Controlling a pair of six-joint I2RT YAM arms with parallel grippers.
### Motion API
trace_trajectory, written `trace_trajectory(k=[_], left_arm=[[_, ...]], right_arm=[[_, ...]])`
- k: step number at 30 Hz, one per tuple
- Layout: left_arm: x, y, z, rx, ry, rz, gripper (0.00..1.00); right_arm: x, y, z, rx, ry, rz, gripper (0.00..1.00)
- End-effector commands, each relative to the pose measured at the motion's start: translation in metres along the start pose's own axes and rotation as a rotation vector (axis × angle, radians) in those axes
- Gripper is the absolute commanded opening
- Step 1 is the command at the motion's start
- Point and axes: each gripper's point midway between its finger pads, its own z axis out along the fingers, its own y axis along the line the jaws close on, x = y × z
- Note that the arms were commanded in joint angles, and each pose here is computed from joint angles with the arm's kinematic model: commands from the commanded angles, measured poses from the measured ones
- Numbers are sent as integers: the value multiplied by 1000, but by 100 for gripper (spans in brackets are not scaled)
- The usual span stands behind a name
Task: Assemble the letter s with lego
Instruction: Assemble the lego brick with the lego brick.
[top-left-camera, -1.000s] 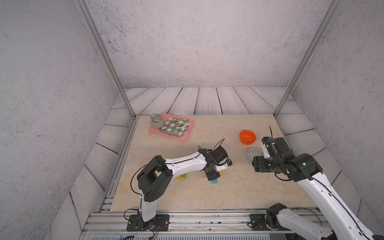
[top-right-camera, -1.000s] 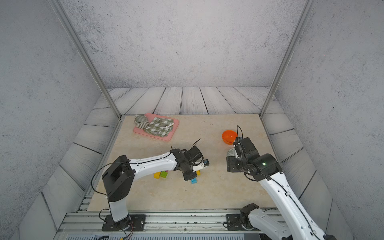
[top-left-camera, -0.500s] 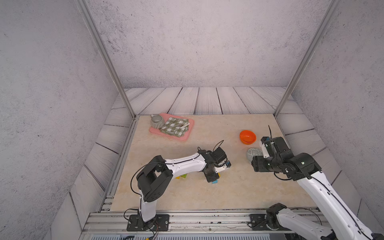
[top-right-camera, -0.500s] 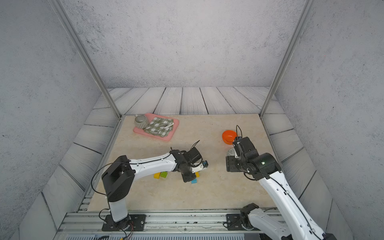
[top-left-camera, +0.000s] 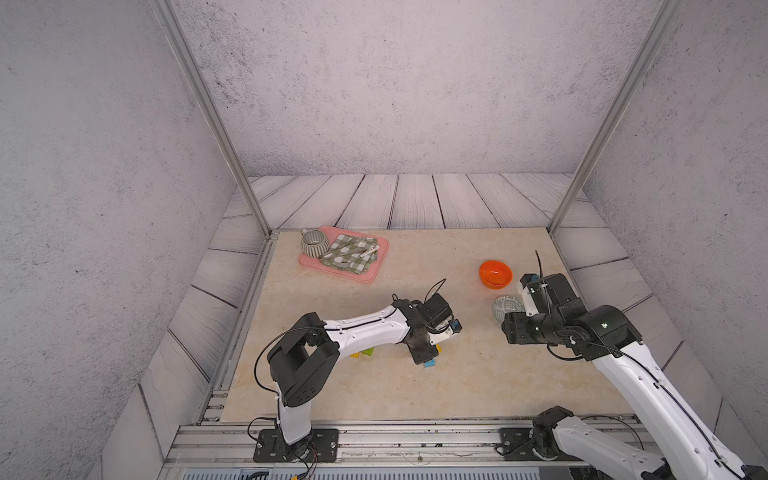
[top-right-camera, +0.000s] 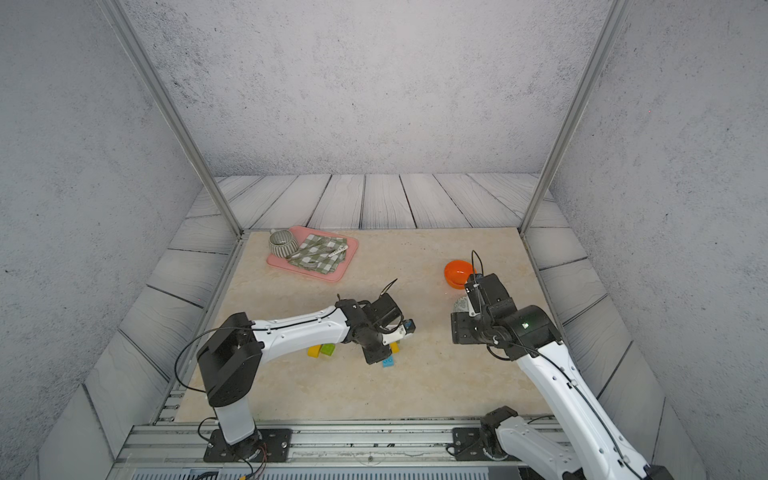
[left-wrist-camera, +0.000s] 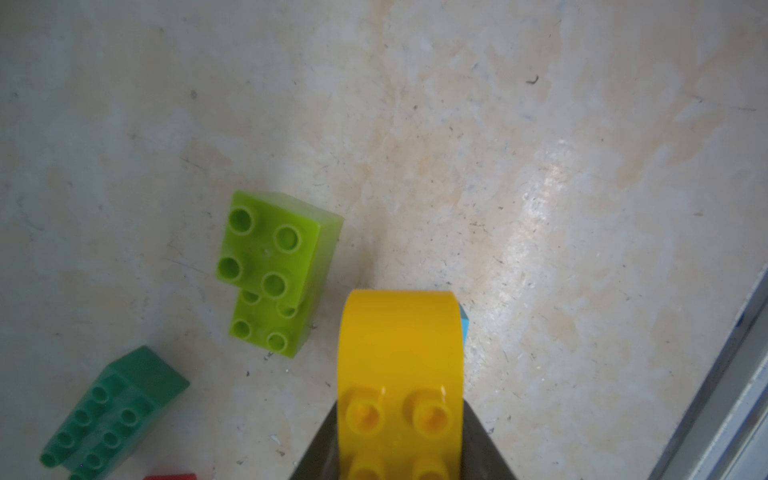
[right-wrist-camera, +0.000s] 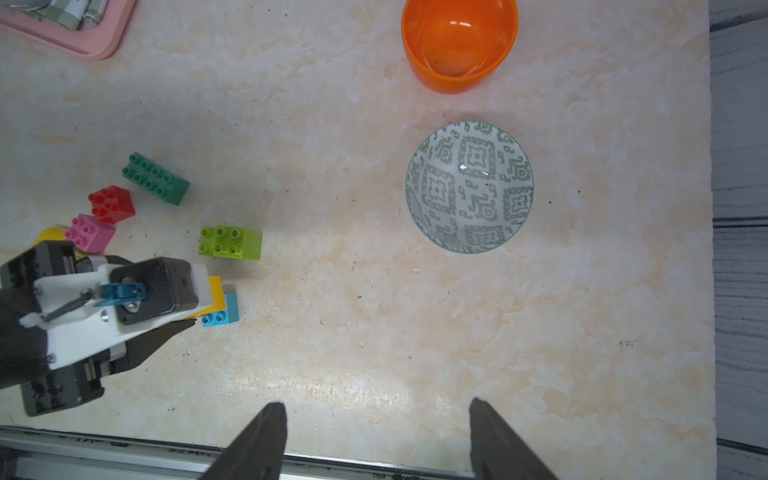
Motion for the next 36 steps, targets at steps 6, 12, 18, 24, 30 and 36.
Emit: trace_trajectory(k=[6,12,18,24,30,36], left_arm=[[2,-4,-7,14,-14,-5,0],[-1,-7,-7,28,-28,-12,0],[1,-9,-4,40,-26,-17,0],[6,-11,5,49,-8,-21,0],[7,-11,11,50,0,-12,0],[8,-12,13,57,3,-11,0]], right_arm=[[2,0,2,0,14,-13,73],[3,0,2,1,17,-14,73],[3,0,3,-2,17,-15,73],[4,0,3,0,21,-15,73],[4,0,3,-2,20,-14,73],[4,0,3,0,21,-16,73]])
